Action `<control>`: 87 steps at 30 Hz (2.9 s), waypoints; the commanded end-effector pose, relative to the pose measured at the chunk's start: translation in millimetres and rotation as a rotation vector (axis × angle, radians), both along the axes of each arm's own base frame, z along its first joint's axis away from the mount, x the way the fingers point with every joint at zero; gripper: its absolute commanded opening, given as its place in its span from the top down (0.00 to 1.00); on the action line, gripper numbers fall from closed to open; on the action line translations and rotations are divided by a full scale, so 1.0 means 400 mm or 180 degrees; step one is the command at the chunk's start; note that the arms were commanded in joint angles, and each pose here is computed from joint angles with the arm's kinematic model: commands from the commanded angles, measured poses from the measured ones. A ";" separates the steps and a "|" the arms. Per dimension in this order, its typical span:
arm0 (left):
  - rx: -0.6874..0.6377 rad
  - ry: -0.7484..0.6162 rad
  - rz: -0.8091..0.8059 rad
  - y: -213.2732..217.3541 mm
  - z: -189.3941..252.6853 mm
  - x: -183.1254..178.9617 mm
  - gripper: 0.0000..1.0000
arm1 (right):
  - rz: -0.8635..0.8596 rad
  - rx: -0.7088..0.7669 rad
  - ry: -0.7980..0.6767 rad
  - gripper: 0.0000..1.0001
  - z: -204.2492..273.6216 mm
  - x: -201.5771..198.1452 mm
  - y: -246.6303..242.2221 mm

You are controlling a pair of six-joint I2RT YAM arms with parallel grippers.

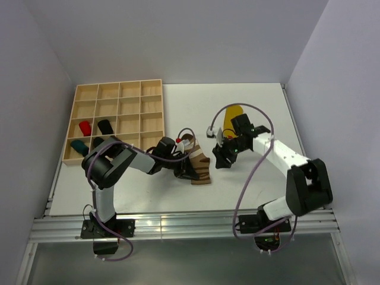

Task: Roll the socks
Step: Roll the sock at the center of the board.

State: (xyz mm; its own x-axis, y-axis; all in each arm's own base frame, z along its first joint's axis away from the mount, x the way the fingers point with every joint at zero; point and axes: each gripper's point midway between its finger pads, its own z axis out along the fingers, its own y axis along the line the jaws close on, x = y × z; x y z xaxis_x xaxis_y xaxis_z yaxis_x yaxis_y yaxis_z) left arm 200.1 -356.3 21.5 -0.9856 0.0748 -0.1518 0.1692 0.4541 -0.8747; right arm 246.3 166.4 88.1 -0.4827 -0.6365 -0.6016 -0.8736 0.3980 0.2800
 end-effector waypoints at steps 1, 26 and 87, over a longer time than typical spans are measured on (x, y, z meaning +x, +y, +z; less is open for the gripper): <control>0.0604 0.0739 -0.0173 0.075 -0.096 -0.092 1.00 | 0.0454 -0.0066 -0.0665 0.44 -0.011 -0.031 0.026; 0.0945 0.1166 -0.0290 0.120 -0.136 -0.123 1.00 | 0.1596 -0.0440 -0.1642 0.42 -0.123 -0.204 0.214; 0.0705 -0.0263 0.0757 0.097 0.002 0.105 0.67 | 0.1522 -0.0222 0.1188 0.76 -0.156 -0.237 0.114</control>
